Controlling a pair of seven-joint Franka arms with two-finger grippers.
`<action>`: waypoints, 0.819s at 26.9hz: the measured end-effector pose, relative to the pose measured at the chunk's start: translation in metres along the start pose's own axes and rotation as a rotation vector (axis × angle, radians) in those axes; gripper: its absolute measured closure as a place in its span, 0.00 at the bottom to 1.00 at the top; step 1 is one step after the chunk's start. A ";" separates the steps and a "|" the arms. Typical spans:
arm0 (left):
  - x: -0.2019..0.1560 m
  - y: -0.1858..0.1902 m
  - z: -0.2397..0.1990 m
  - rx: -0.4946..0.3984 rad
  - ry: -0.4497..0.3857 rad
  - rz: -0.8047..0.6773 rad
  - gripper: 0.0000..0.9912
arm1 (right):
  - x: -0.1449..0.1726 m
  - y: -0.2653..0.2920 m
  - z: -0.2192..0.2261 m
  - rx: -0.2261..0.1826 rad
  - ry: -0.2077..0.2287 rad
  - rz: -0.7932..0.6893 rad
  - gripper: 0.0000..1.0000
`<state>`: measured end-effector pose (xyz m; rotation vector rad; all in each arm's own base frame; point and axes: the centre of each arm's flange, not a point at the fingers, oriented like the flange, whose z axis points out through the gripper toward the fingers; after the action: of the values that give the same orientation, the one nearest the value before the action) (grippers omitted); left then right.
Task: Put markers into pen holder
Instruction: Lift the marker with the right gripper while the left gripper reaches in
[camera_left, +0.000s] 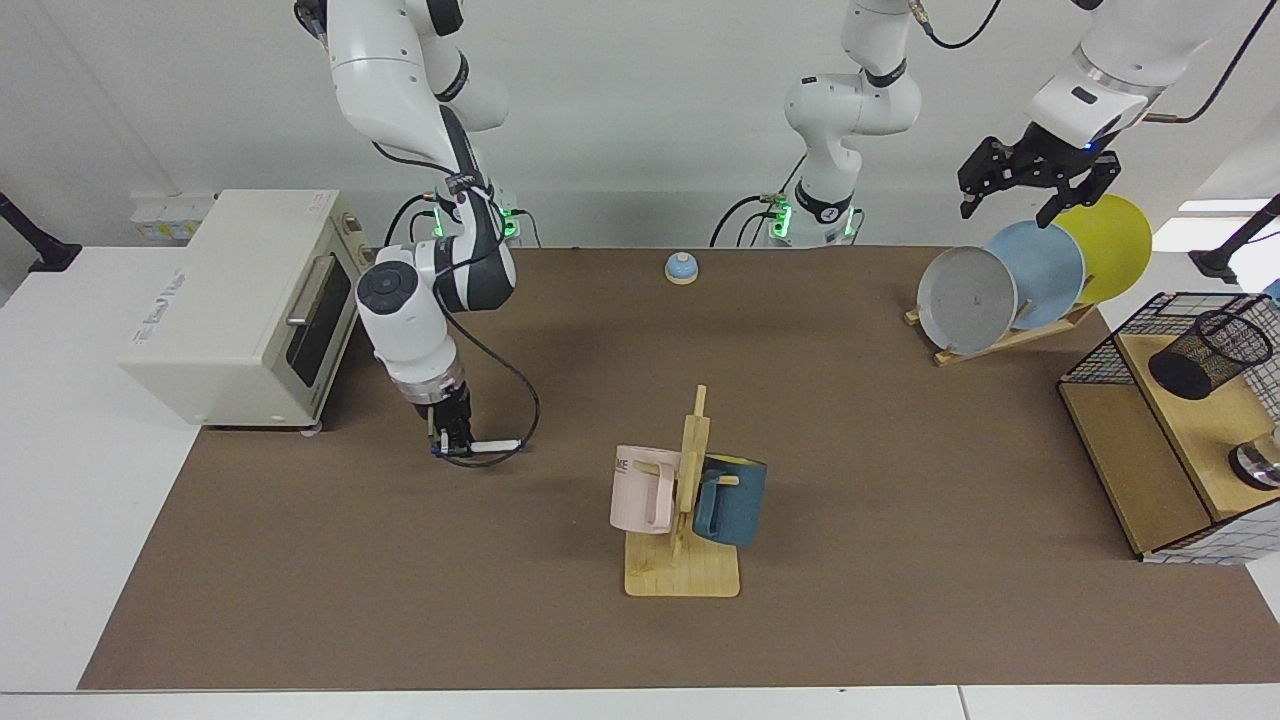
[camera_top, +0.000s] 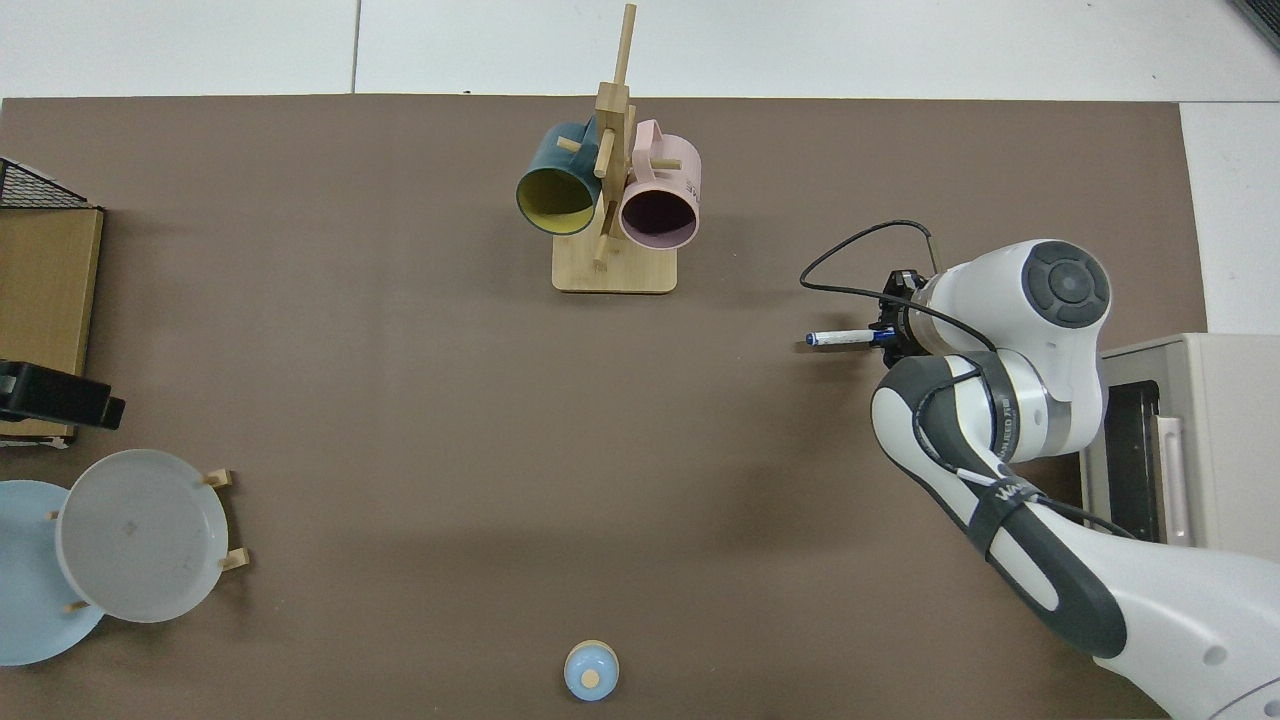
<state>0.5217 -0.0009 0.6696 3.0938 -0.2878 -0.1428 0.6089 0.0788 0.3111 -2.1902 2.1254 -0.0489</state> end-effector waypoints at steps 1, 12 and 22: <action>0.000 0.000 0.000 0.000 0.000 0.000 0.00 | 0.001 0.000 -0.007 0.000 0.001 0.002 0.84; 0.000 0.002 0.000 0.001 0.000 0.004 0.00 | -0.009 0.016 -0.128 -0.022 0.010 -0.017 0.84; 0.001 0.004 0.000 0.001 0.001 0.010 0.00 | -0.027 0.040 -0.226 -0.032 0.006 -0.047 0.84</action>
<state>0.5215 -0.0054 0.6700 3.0929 -0.3036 -0.1412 0.5489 0.0955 0.5340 -2.2613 2.0918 -0.0249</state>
